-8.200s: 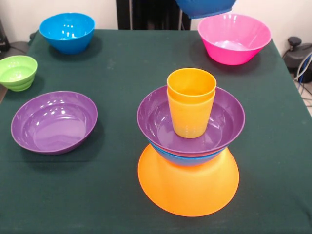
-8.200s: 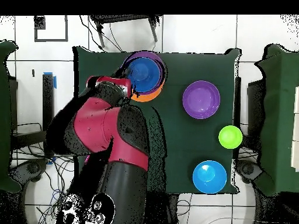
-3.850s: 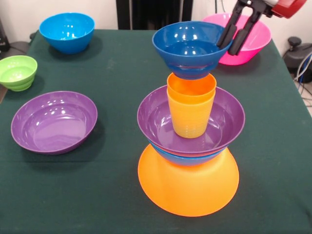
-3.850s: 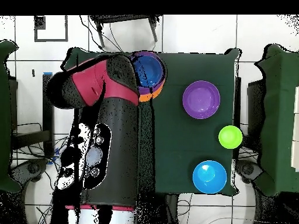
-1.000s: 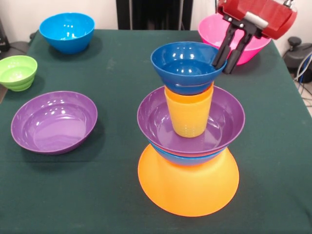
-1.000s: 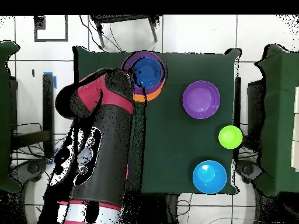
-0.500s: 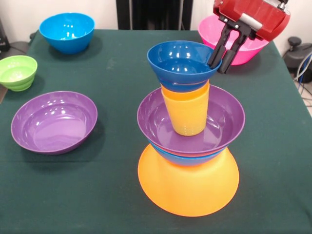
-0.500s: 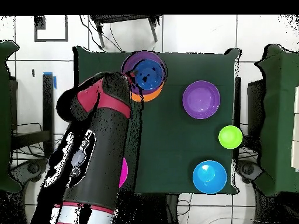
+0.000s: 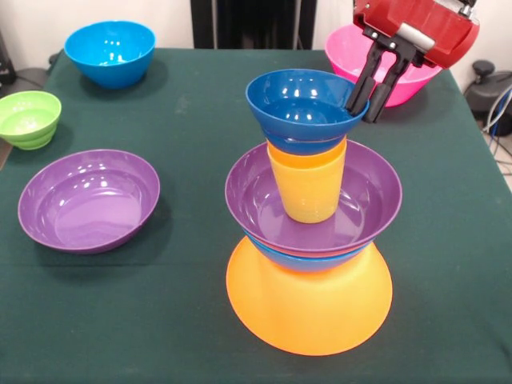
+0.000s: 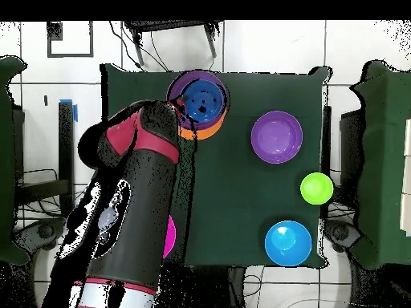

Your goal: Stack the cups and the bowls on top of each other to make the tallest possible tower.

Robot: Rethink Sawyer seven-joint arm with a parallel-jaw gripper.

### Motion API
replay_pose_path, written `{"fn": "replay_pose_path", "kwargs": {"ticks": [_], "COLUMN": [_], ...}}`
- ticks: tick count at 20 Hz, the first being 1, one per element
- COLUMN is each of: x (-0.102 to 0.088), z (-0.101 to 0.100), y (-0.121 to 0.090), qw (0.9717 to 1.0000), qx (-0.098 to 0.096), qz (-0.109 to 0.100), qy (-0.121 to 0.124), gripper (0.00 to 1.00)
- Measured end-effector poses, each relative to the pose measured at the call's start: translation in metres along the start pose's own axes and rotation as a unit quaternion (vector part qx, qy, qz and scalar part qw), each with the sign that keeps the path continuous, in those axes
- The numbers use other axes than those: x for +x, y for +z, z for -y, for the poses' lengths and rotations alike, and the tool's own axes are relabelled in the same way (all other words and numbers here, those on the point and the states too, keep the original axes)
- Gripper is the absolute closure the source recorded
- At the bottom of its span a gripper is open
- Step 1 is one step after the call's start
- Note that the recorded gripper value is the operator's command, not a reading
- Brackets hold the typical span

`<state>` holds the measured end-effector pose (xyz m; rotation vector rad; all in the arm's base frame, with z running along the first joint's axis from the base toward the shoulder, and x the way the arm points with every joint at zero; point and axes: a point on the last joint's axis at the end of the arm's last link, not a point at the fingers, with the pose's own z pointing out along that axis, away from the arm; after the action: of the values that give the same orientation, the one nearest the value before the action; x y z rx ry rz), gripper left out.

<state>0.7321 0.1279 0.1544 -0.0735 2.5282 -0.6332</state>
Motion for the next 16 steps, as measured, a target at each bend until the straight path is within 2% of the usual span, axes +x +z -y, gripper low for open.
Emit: {"fn": "replay_pose_path", "kwargs": {"ticks": [16], "x": [-0.0001], "z": [-0.0012], "y": [0.0011], "qw": [1.0], "qx": [-0.002], "qz": [0.003], "qy": [-0.001], "gripper": [1.0]}}
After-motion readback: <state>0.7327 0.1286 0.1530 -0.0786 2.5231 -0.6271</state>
